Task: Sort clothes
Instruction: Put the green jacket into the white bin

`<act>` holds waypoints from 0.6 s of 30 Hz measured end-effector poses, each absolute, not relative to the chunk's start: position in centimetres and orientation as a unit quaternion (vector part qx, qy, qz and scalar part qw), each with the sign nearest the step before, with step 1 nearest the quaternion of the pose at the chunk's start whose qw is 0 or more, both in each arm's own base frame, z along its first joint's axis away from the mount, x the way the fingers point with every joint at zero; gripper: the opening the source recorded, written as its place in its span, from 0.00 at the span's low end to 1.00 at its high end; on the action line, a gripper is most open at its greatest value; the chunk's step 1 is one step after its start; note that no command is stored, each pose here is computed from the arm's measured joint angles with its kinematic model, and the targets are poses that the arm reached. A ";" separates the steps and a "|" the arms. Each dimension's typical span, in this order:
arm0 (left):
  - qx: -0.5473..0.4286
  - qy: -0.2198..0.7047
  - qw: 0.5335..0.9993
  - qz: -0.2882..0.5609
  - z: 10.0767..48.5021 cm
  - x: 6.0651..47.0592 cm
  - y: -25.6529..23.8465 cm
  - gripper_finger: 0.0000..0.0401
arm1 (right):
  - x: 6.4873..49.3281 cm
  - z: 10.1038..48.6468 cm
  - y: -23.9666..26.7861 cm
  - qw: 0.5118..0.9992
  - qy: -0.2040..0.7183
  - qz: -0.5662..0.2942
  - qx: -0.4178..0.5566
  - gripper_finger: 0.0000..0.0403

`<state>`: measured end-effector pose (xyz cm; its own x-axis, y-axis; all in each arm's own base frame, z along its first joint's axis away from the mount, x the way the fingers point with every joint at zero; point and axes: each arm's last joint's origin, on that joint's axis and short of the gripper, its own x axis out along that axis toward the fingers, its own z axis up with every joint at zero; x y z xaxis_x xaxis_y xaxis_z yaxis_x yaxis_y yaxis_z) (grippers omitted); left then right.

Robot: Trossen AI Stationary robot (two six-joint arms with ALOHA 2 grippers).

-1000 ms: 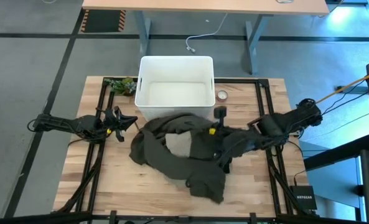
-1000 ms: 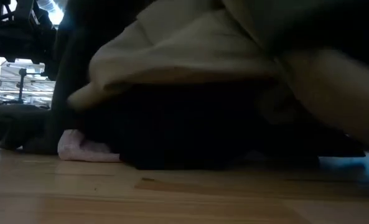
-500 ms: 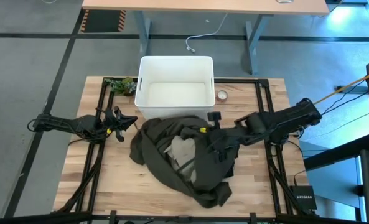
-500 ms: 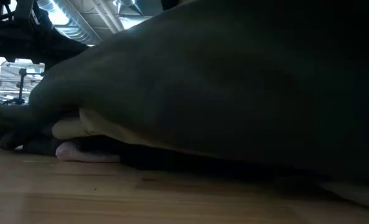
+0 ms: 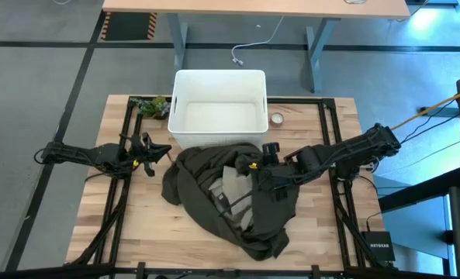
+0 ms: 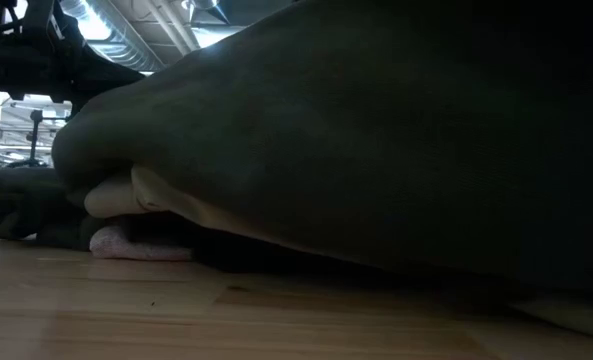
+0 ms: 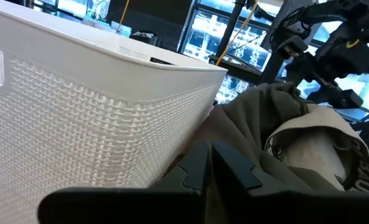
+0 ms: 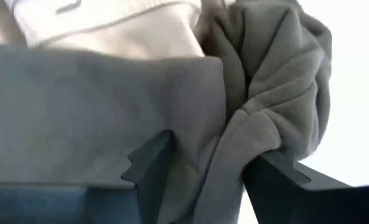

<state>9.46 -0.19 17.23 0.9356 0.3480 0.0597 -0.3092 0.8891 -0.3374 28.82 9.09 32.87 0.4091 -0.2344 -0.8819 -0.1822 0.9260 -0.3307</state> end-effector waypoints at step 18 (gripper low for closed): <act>-0.154 -0.057 0.972 0.170 17.2 9.5 -0.2 0.04 | 23.6 37.1 7.5 0.864 0.490 -0.001 -0.116 0.42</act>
